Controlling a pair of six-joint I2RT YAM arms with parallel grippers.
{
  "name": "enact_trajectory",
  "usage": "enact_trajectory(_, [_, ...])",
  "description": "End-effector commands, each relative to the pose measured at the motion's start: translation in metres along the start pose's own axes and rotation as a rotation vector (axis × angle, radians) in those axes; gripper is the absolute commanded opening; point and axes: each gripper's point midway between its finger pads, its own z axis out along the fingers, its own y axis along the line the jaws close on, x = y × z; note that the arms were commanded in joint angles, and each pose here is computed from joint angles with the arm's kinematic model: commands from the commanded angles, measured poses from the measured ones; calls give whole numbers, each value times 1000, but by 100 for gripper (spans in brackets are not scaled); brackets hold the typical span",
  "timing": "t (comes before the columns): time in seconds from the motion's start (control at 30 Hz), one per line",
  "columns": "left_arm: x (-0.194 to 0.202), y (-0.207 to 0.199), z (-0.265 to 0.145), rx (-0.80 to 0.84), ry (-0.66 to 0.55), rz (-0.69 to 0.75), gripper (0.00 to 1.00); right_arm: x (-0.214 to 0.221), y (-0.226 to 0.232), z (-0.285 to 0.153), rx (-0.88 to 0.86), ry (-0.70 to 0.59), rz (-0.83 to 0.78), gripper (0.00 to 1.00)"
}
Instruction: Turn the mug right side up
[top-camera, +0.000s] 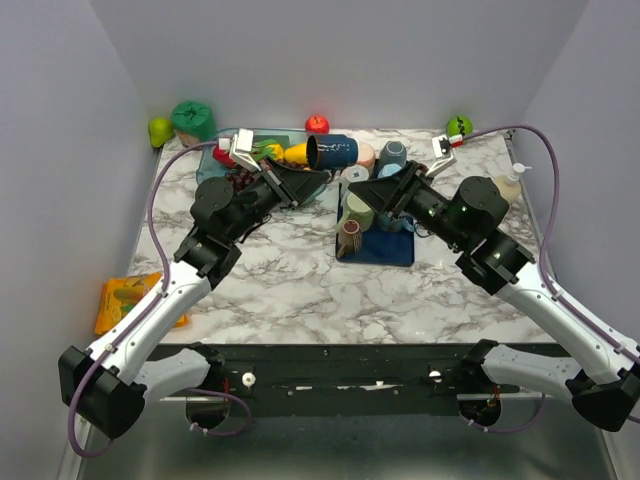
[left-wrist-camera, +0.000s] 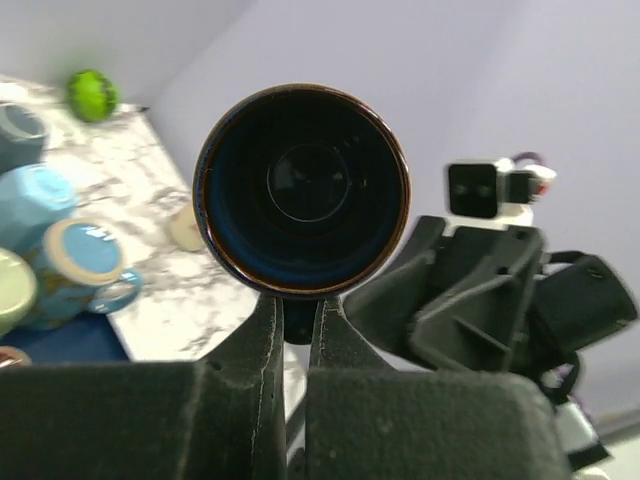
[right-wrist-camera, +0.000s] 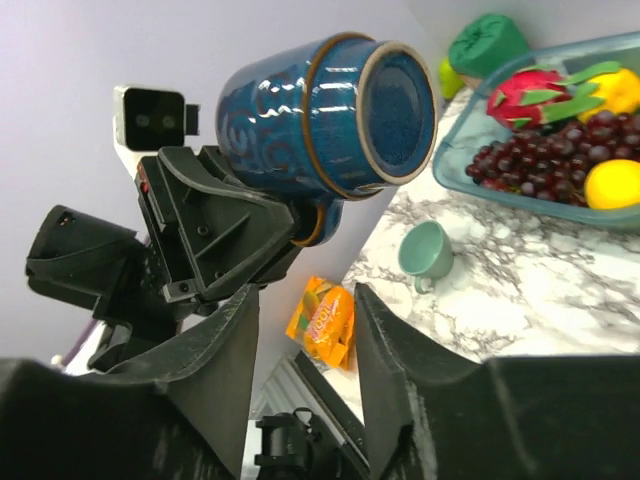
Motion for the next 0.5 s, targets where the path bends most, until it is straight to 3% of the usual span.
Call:
enact_trajectory(0.0, [-8, 32, -16, -202, -32, 104, 0, 4, -34, -11, 172, -16, 8, 53])
enact_trajectory(0.1, [-15, 64, -28, -384, -41, 190, 0, 9, -54, -17, 276, -7, 10, 57])
enact_trajectory(0.23, [-8, 134, -74, -749, 20, 318, 0, 18, -77, -24, 390, 30, -9, 62])
enact_trajectory(0.33, [-7, 172, -106, -963, 73, 429, 0, 28, -97, -28, 472, 69, -38, 72])
enact_trajectory(0.47, [-1, 207, -129, -1124, 149, 521, 0, 41, -118, -32, 545, 115, -85, 88])
